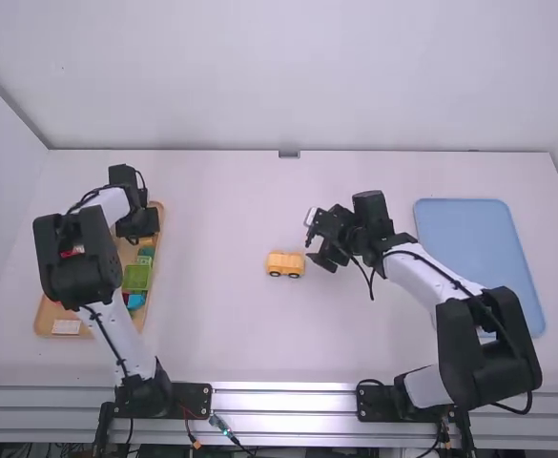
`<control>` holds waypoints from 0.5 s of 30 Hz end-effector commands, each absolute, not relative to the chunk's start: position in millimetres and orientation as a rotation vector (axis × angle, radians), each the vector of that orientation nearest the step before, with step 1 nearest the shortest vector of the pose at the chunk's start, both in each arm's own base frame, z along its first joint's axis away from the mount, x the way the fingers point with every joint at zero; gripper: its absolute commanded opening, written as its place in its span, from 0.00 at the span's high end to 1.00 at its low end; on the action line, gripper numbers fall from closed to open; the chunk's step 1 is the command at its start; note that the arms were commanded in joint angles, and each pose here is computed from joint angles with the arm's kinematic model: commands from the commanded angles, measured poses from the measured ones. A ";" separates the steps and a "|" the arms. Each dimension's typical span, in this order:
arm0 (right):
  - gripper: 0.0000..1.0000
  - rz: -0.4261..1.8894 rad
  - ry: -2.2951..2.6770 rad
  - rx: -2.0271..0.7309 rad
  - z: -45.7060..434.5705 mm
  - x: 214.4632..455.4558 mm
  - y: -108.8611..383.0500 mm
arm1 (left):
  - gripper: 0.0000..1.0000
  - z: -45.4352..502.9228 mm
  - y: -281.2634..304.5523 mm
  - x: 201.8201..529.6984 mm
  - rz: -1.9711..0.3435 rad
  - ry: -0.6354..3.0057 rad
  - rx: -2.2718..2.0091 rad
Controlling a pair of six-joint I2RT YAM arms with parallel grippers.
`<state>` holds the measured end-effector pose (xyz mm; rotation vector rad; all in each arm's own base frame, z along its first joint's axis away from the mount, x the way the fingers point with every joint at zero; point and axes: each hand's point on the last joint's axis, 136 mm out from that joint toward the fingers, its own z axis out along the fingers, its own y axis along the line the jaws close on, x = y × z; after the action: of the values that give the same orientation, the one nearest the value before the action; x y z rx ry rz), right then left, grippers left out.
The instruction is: Assemble lego blocks to make yellow taxi
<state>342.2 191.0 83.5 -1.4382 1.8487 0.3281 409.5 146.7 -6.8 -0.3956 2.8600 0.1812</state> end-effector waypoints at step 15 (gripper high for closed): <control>0.01 0.335 1.836 -1.433 90.1 339.4 192.5 | 0.95 62.5 9.7 423.5 0.129 2.698 0.730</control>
<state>341.6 190.8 83.0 -1.4392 1.8521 0.3300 430.8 36.1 68.5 0.4051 2.7376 0.1361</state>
